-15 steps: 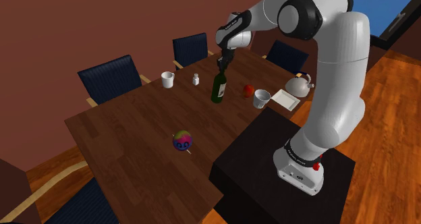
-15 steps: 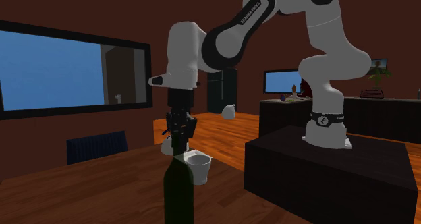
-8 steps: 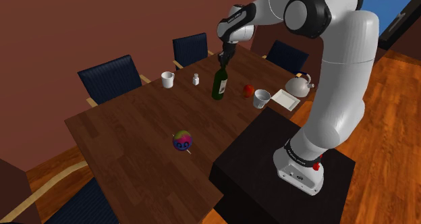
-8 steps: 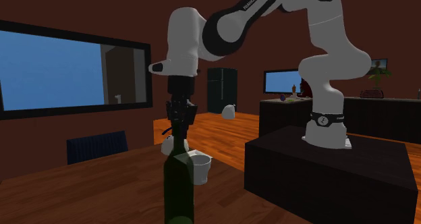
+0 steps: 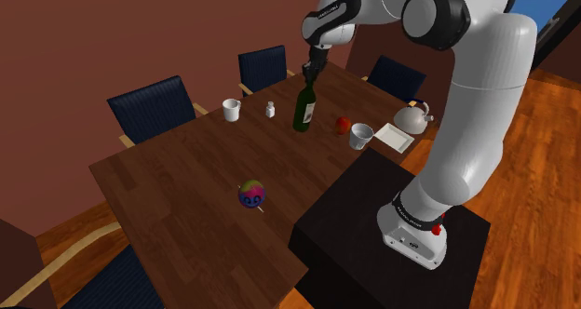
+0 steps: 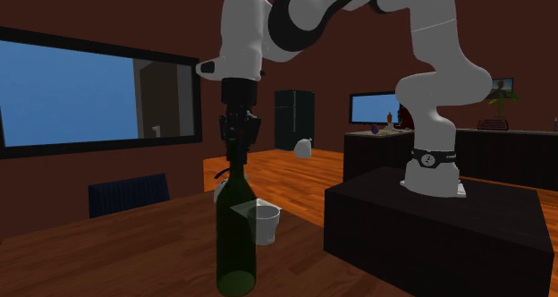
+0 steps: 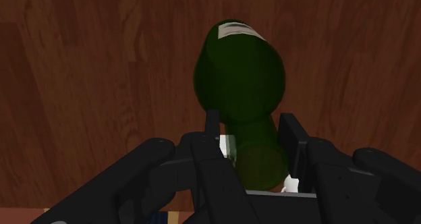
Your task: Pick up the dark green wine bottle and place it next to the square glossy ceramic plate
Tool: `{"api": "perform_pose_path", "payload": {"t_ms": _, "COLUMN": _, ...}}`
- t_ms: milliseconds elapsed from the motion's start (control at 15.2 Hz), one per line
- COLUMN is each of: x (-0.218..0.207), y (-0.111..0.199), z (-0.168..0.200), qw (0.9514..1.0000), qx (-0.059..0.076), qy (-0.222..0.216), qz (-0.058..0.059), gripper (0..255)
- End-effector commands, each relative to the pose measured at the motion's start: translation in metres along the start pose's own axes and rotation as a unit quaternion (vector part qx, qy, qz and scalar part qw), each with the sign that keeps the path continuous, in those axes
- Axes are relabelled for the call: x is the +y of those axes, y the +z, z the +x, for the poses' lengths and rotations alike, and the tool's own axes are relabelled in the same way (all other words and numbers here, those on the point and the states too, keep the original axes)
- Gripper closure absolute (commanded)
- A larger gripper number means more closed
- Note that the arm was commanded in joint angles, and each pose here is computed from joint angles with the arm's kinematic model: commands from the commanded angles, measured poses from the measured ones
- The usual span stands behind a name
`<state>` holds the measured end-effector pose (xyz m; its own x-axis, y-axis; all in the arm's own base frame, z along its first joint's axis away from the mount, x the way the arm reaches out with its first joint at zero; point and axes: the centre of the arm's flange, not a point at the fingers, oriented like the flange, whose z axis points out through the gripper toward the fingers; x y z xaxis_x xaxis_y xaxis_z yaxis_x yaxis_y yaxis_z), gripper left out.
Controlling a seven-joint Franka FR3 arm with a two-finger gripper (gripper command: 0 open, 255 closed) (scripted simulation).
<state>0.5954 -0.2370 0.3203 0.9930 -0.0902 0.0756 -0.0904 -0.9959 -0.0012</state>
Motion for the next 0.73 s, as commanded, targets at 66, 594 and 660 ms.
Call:
{"api": "perform_pose_path", "payload": {"t_ms": 66, "x": 0.0, "y": -0.015, "z": 0.001, "qw": 1.0, "qx": 0.0, "qy": 0.0, "qz": 0.0, "gripper": 255}}
{"api": "perform_pose_path", "payload": {"t_ms": 594, "x": 0.0, "y": -0.058, "z": 0.005, "qw": 1.0, "qx": 0.0, "qy": 0.0, "qz": 0.0, "gripper": 255}}
{"api": "perform_pose_path", "payload": {"t_ms": 660, "x": 0.0, "y": -0.063, "z": 0.005, "qw": 1.0, "qx": 0.0, "qy": 0.0, "qz": 0.0, "gripper": 255}}
